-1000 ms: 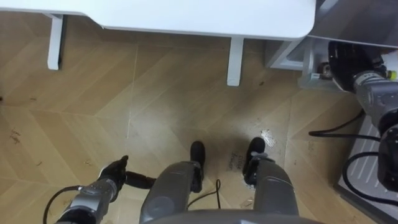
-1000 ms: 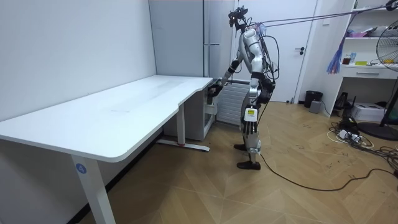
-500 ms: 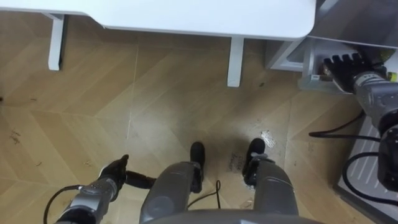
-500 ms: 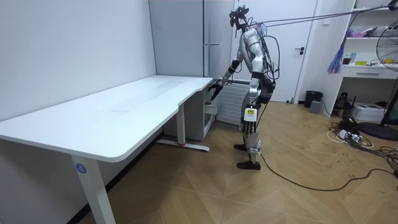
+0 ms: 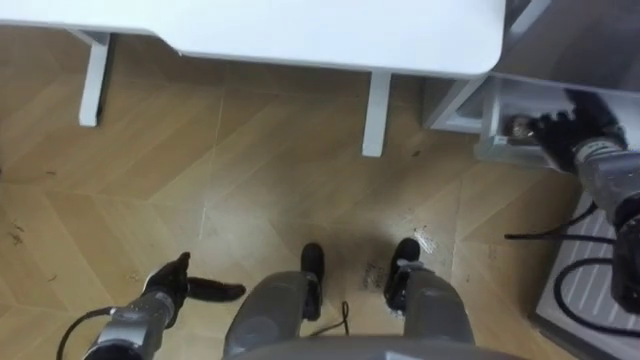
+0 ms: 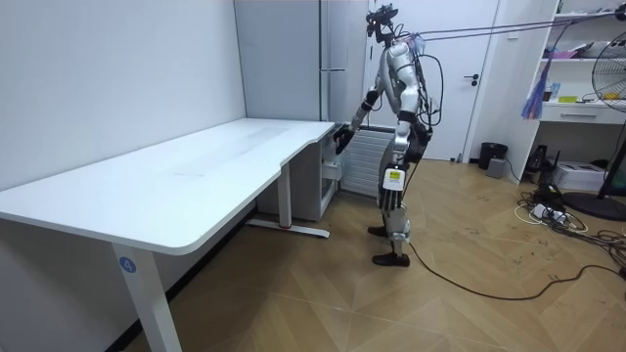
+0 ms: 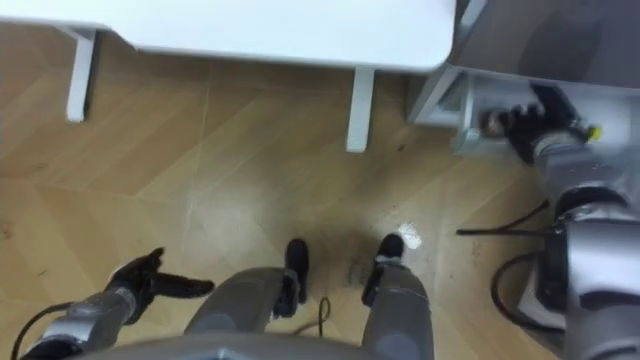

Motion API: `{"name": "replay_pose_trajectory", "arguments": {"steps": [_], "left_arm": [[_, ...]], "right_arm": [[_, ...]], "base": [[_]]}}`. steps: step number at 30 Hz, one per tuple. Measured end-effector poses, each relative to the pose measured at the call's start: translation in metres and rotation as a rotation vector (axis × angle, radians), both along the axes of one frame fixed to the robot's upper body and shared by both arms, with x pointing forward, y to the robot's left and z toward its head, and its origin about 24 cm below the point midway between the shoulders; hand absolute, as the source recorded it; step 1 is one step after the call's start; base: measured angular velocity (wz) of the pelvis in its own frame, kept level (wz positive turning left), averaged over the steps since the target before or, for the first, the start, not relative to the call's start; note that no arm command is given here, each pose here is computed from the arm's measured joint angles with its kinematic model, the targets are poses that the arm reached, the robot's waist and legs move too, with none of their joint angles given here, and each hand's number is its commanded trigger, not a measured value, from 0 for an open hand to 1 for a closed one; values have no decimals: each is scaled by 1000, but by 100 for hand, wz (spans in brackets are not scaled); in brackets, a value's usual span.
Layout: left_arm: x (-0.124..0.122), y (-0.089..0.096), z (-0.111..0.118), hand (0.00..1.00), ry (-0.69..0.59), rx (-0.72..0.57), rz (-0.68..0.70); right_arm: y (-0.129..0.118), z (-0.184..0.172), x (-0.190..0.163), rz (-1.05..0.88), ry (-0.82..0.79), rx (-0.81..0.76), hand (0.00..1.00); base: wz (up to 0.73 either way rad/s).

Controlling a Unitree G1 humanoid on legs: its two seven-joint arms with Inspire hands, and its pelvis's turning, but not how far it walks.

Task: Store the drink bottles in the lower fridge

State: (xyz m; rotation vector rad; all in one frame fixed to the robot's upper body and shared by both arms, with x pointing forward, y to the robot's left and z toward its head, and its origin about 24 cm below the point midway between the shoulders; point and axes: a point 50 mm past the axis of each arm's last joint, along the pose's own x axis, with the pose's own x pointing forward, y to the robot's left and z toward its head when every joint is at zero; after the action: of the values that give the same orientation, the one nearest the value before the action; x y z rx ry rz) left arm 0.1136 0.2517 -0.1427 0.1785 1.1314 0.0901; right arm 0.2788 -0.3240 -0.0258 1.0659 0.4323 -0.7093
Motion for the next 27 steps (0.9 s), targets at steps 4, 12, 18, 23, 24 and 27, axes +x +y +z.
{"name": "replay_pose_trajectory", "arguments": {"steps": [4, 12, 18, 23, 24, 27], "left_arm": [[-14, 9, -1, 0, 14, 9, 53], [-45, 22, -3, 0, 58, 36, 164], [-51, 23, -4, 0, 55, 41, 218], [-61, 22, -5, 0, 66, 55, 220], [-62, 21, -5, 0, 68, 54, 222], [-67, 20, -6, 0, 76, 51, 227]], "right_arm": [[-14, -18, -30, -55, 57, 12, 0], [-38, -39, -83, -206, 125, 15, 0], [-40, -66, -137, -264, 256, 15, 0], [-21, -92, -180, -306, 337, 50, 0], [-18, -94, -184, -307, 347, 57, 0], [-7, -104, -201, -307, 392, 78, 0]], "base": [[9], [-4], [-7], [-4], [-7], [-3]]}}
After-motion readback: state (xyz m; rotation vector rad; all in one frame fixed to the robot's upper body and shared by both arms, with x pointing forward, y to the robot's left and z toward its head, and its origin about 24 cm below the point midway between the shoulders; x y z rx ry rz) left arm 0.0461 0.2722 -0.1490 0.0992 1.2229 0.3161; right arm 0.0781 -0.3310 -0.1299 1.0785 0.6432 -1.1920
